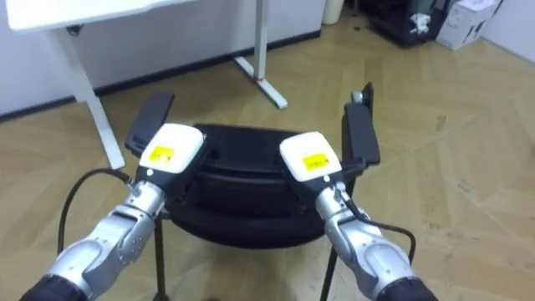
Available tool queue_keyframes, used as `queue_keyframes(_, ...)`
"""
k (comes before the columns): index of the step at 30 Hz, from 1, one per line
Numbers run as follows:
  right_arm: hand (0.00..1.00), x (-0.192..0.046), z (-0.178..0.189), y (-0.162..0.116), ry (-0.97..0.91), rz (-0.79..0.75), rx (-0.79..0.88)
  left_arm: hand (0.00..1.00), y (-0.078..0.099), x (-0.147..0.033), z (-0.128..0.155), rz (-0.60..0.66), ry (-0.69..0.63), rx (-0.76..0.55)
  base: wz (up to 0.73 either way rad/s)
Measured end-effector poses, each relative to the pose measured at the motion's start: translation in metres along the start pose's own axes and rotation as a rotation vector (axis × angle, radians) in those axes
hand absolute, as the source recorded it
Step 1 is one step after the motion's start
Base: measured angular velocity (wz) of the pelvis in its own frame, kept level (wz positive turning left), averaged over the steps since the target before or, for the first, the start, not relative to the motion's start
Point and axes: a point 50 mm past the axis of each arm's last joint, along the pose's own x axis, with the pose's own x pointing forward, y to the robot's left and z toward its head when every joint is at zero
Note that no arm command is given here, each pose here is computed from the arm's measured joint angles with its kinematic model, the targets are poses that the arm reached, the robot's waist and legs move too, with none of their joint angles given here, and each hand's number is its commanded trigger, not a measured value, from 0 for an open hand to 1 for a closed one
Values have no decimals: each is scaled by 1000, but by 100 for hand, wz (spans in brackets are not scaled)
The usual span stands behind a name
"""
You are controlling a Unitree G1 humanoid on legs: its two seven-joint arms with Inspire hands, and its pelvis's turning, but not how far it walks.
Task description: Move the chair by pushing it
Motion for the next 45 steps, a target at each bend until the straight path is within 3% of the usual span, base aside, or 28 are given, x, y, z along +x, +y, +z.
queue_keyframes(12, 100, 8, 0, -12, 13, -101, -40, 100, 15, 7, -1, 58, 5, 10, -14)
queue_keyframes(22, 100, 12, 8, -8, 2, -91, -59, 100, 8, 4, -8, 59, 18, 20, 28)
queue_keyframes(33, 100, 8, 5, 1, -23, -37, -40, 100, -5, -3, -5, 49, 38, -3, 71)
queue_keyframes(41, 100, 25, 2, -26, -35, -78, -68, 100, 15, 9, -8, 133, 43, 31, 32)
queue_keyframes(45, 100, 26, 4, -24, -43, -54, -60, 100, 13, 7, -10, 118, 54, 34, 29)
